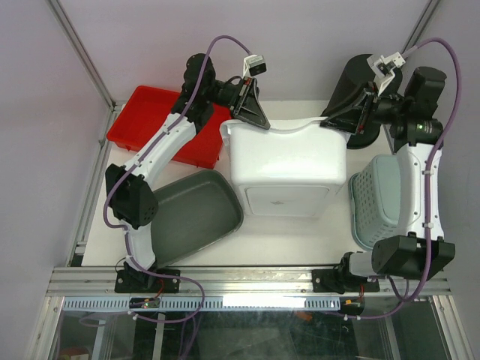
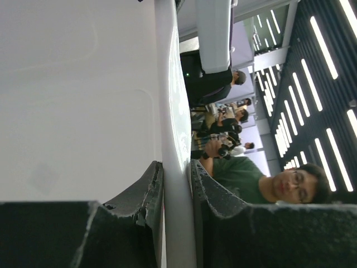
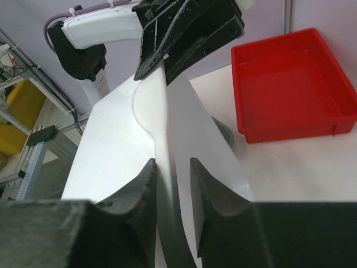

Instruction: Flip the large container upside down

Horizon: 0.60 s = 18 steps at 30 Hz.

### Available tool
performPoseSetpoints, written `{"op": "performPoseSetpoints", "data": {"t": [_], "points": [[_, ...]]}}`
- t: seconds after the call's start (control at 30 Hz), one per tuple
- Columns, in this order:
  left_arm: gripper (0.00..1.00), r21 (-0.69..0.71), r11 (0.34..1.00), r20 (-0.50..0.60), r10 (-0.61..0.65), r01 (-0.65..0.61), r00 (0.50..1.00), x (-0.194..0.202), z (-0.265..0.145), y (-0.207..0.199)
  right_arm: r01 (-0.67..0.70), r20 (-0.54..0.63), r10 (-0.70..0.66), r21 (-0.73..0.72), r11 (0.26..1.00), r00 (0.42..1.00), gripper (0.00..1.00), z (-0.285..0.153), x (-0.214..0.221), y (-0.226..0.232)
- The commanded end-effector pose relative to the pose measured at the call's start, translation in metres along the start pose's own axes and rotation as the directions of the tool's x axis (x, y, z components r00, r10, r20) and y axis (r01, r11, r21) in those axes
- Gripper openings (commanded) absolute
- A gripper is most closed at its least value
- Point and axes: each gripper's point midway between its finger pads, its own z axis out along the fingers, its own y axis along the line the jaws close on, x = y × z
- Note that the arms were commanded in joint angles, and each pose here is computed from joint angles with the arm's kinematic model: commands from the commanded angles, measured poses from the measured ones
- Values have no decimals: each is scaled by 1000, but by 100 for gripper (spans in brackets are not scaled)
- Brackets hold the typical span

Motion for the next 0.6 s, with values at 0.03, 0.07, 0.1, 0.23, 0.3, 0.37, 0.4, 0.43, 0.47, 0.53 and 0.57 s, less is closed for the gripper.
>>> {"op": "performPoseSetpoints", "data": {"t": [0.03, 0.07, 0.1, 0.23, 0.3, 0.37, 0.4, 0.43, 0.47, 0.53, 0.57], "points": [[0, -3, 991, 132, 133, -134, 982, -30, -1, -21, -255, 105, 242, 125, 959, 964, 6, -21, -13, -17], [0, 1, 991, 140, 134, -135, 981, -33, -1, -22, -289, 128, 272, 144, 946, 954, 3, -23, -14, -21], [0, 6, 990, 148, 135, -138, 980, -35, -1, -23, -324, 161, 298, 173, 930, 941, 1, -24, -16, -27], [0, 25, 987, 187, 149, -156, 971, -46, 0, -31, -459, 237, 408, 236, 856, 882, 0, -32, -18, -48], [0, 26, 985, 212, 160, -169, 964, -53, 0, -33, -518, 266, 455, 256, 816, 850, 0, -37, -17, -59], [0, 24, 981, 238, 181, -192, 954, -58, 0, -36, -568, 295, 494, 275, 776, 818, 0, -41, -14, -69], [0, 19, 979, 250, 194, -205, 949, -61, 0, -35, -588, 307, 510, 280, 759, 804, 0, -42, -13, -73], [0, 10, 976, 265, 206, -217, 942, -65, 0, -35, -608, 317, 526, 284, 742, 790, 0, -43, -10, -77], [0, -4, 975, 284, 213, -221, 935, -69, -1, -32, -633, 330, 546, 291, 717, 770, 0, -44, -7, -82], [0, -42, 972, 314, 233, -232, 920, -77, -3, -26, -677, 356, 579, 311, 667, 734, 0, -48, 0, -94], [0, -58, 969, 320, 247, -241, 915, -79, -3, -25, -691, 363, 589, 324, 646, 721, 0, -50, 3, -99]]}}
